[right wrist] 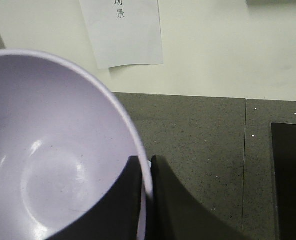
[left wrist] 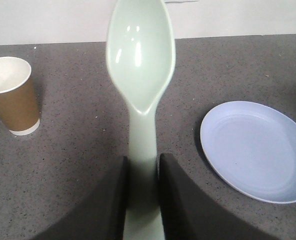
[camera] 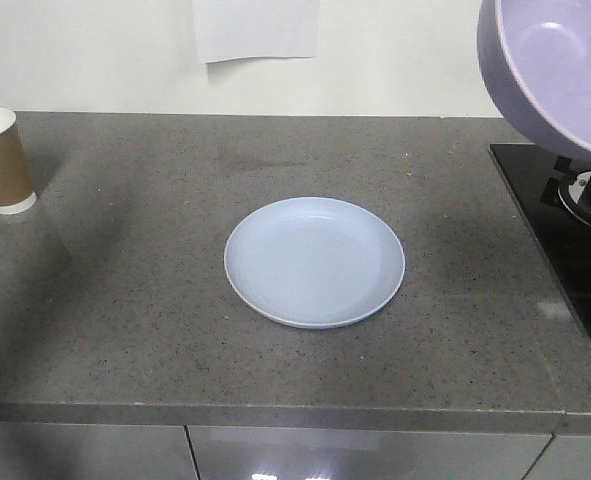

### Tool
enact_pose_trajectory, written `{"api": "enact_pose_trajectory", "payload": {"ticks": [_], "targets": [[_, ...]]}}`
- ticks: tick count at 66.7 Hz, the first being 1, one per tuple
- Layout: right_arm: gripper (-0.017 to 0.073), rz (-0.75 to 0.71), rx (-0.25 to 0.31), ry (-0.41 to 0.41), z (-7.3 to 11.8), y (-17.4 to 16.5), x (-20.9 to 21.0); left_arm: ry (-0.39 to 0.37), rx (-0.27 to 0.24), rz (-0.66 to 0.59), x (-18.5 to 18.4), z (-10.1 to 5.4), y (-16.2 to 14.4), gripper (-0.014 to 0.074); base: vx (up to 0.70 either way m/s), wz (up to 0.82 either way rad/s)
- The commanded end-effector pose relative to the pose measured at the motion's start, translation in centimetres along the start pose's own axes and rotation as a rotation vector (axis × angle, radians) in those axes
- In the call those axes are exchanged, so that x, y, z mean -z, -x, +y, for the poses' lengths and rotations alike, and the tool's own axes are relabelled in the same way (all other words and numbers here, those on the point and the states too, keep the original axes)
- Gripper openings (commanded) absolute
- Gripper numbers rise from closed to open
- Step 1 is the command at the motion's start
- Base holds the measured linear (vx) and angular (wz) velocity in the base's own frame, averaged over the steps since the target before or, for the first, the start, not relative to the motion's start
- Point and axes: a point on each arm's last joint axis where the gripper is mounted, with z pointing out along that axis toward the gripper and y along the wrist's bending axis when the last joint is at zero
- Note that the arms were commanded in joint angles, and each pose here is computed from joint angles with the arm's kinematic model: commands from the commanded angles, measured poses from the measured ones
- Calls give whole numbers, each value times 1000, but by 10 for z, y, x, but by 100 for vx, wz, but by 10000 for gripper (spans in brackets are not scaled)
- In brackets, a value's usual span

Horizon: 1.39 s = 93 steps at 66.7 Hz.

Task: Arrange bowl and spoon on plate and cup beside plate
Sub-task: 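Continue driving up to the counter edge in front of the plate, then creep forward and stop with the plate centered ahead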

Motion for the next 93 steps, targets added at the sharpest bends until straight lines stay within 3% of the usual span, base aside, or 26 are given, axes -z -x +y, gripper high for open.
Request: {"api": "enact_pose_trajectory", "payload": {"ticks": [1,93], "targets": [[-10,-103,1,0,2,13,9,-13,5,-97,9,-3,12,-6,4,0],[-10,-103,1,0,2,13,9,-13,5,-97,9,-3,12,-6,4,0]]}}
